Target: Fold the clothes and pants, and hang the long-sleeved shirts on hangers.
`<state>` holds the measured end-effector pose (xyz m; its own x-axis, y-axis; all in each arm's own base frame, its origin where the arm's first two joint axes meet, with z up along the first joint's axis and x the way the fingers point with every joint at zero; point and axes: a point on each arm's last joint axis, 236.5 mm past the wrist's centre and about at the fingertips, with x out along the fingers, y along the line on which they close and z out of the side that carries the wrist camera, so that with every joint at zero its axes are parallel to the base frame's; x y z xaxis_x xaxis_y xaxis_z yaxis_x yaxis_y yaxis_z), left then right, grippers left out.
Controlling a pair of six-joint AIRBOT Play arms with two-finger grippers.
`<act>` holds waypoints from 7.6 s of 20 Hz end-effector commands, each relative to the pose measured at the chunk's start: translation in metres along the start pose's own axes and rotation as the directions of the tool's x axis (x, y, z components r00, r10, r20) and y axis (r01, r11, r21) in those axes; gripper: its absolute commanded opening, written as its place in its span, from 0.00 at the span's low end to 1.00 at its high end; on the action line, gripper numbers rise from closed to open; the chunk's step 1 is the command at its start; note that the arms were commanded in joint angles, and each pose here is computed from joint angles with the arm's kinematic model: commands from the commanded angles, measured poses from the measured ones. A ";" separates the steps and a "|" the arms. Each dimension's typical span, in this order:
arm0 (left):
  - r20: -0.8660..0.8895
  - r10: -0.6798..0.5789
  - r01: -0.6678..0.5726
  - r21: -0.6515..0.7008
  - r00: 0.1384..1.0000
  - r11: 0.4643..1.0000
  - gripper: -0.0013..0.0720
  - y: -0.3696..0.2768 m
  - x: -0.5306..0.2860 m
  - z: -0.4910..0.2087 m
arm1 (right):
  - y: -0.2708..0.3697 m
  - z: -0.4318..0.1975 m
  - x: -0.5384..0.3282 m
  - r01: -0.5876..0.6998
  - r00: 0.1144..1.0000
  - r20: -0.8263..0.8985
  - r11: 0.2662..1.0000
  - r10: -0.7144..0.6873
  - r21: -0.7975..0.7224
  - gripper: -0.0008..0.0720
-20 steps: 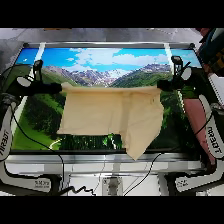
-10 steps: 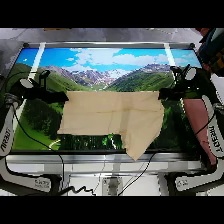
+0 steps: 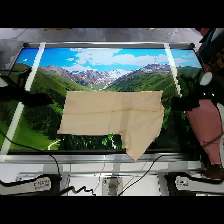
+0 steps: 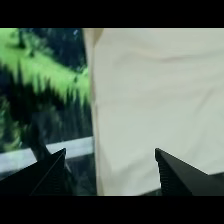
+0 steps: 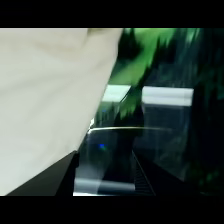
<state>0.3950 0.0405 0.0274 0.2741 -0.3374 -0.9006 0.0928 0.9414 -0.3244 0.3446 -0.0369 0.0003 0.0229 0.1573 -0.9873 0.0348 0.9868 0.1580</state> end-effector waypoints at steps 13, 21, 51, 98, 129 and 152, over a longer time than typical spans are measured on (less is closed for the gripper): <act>0.011 -0.107 0.102 -0.427 0.994 0.898 0.83 0.035 0.012 -0.130 | 0.087 -0.150 0.120 -0.376 0.902 -0.034 0.823 0.430 0.426 0.63; 0.028 -0.191 0.179 -0.504 0.981 0.845 0.83 0.016 0.037 -0.145 | 0.102 -0.136 0.141 -0.450 0.879 0.055 0.784 0.475 0.427 0.38; 0.589 -0.144 0.391 -0.316 0.795 0.865 0.04 -0.056 0.005 0.038 | 0.118 0.023 -0.074 -0.600 0.548 0.780 0.792 0.301 0.115 0.03; 0.162 -0.136 0.124 0.084 0.977 0.989 0.04 -0.079 0.100 0.095 | 0.238 0.135 0.055 -0.279 0.757 0.557 0.940 0.342 -0.197 0.03; 0.207 -0.601 0.568 0.200 0.772 0.799 0.25 -0.444 0.167 0.042 | 0.129 0.196 -0.043 -0.271 0.825 0.519 0.963 0.225 0.013 0.04; 0.101 -0.425 0.361 0.374 0.900 0.854 0.98 -0.273 0.111 0.074 | 0.229 0.116 0.148 -0.480 0.865 0.088 0.865 0.494 -0.145 0.70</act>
<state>0.4735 -0.2762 0.0457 0.3216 -0.7369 -0.5947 0.5298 0.6605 -0.5320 0.4736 0.1757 -0.1034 0.1199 0.6246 -0.7717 -0.0779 0.7808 0.6199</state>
